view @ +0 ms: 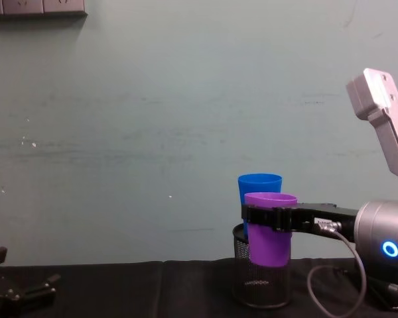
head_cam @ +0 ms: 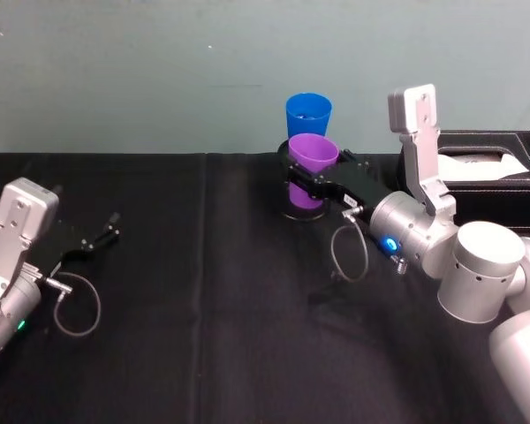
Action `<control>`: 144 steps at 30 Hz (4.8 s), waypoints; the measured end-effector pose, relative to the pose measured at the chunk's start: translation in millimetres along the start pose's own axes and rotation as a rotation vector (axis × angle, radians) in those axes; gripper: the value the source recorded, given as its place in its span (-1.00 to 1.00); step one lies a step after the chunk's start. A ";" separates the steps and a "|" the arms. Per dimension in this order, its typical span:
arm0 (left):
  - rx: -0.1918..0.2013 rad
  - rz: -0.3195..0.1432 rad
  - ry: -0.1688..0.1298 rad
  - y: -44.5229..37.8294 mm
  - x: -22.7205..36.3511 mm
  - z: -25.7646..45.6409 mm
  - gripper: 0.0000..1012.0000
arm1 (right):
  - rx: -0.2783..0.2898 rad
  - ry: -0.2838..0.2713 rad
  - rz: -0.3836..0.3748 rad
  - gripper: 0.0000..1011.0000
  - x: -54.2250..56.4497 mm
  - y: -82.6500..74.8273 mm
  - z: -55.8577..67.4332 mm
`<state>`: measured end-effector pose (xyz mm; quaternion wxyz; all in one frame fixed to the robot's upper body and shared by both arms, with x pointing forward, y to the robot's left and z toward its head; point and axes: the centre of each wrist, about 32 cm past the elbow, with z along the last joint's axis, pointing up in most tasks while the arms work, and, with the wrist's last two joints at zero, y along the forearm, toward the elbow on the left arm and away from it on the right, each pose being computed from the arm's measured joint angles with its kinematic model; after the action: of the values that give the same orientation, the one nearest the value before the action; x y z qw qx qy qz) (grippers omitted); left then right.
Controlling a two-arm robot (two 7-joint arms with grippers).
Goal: Pick up one cup with a gripper and tap it against the other cup.
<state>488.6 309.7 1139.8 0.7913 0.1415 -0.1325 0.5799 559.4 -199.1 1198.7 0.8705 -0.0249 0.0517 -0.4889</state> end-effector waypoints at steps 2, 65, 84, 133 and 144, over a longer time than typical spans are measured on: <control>0.000 0.000 0.000 0.0 0.0 0.0 0.98 | -0.006 0.003 -0.011 0.45 2.1 2.6 1.9; 0.000 0.000 0.000 0.0 0.0 0.0 0.98 | -0.019 -0.016 -0.048 0.45 13.5 16.7 11.0; 0.000 0.000 0.000 0.0 0.0 0.0 0.98 | -0.019 -0.016 -0.048 0.45 13.4 16.7 11.0; 0.000 0.000 0.000 0.0 0.0 0.0 0.98 | -0.019 -0.015 -0.048 0.45 13.5 16.7 11.0; 0.000 0.000 0.000 0.0 0.0 0.0 0.98 | -0.019 -0.015 -0.048 0.45 13.5 16.7 11.0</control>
<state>488.6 309.7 1139.8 0.7913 0.1415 -0.1325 0.5799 581.8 -202.0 1207.2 0.8586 -0.0381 0.0489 -0.5088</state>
